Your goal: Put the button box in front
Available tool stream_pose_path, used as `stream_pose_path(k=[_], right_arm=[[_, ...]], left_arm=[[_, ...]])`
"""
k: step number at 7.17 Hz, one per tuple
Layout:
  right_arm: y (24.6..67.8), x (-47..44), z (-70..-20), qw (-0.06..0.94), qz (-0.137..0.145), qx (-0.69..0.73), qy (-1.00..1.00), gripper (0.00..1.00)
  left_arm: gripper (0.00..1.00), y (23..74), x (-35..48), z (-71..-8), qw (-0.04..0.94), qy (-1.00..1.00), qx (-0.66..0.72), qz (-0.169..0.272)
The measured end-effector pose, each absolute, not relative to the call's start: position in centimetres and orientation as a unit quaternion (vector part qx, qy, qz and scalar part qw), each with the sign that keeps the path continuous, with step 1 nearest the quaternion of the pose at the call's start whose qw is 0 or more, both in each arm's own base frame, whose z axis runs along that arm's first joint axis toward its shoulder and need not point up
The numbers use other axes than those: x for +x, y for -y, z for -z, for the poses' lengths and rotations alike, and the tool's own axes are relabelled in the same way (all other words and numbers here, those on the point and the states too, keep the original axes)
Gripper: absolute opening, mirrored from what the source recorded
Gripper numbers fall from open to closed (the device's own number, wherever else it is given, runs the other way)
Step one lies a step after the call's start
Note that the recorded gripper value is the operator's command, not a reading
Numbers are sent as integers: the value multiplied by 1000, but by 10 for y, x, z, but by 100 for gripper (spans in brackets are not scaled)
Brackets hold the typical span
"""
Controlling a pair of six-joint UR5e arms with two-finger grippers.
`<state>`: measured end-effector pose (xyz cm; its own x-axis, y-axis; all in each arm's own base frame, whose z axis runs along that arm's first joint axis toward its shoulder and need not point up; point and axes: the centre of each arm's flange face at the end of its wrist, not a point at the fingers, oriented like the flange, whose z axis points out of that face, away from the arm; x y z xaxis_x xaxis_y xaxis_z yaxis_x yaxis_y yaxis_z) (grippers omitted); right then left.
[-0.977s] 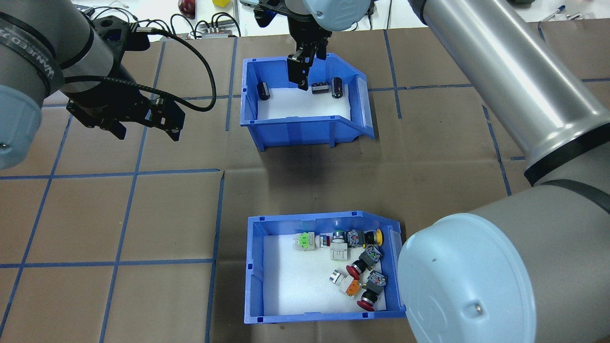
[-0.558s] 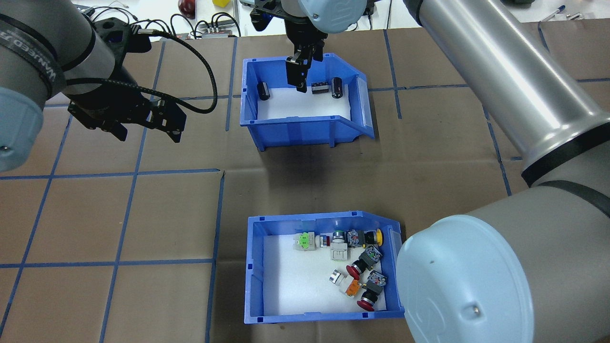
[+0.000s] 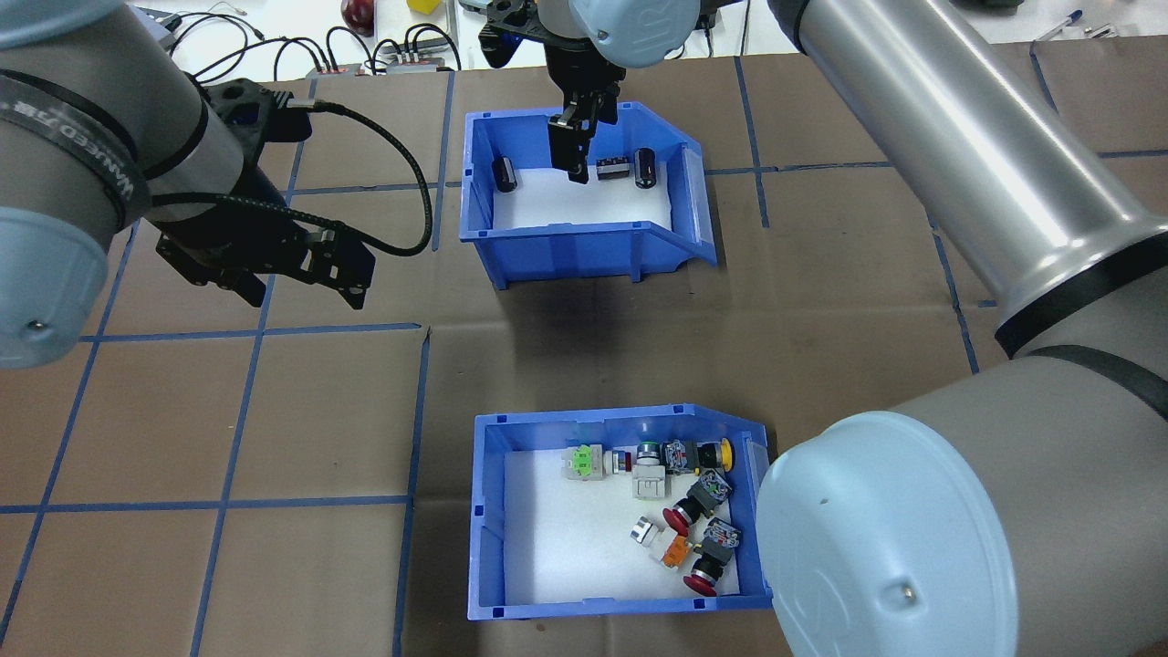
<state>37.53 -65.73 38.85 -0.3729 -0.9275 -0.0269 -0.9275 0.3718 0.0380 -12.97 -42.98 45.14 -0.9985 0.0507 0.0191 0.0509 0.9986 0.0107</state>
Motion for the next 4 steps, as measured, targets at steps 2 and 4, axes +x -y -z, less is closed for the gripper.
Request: stream_pose_path(k=[2,4], right_arm=[[648,381,-368,8,-44,-584,-810,100],[630,382,-325,20,-80,-600,-796,100]], left_arm=[[99,404,-150,-431,22,999,34,12],[99,376,-185,-421,21,989,143,14]])
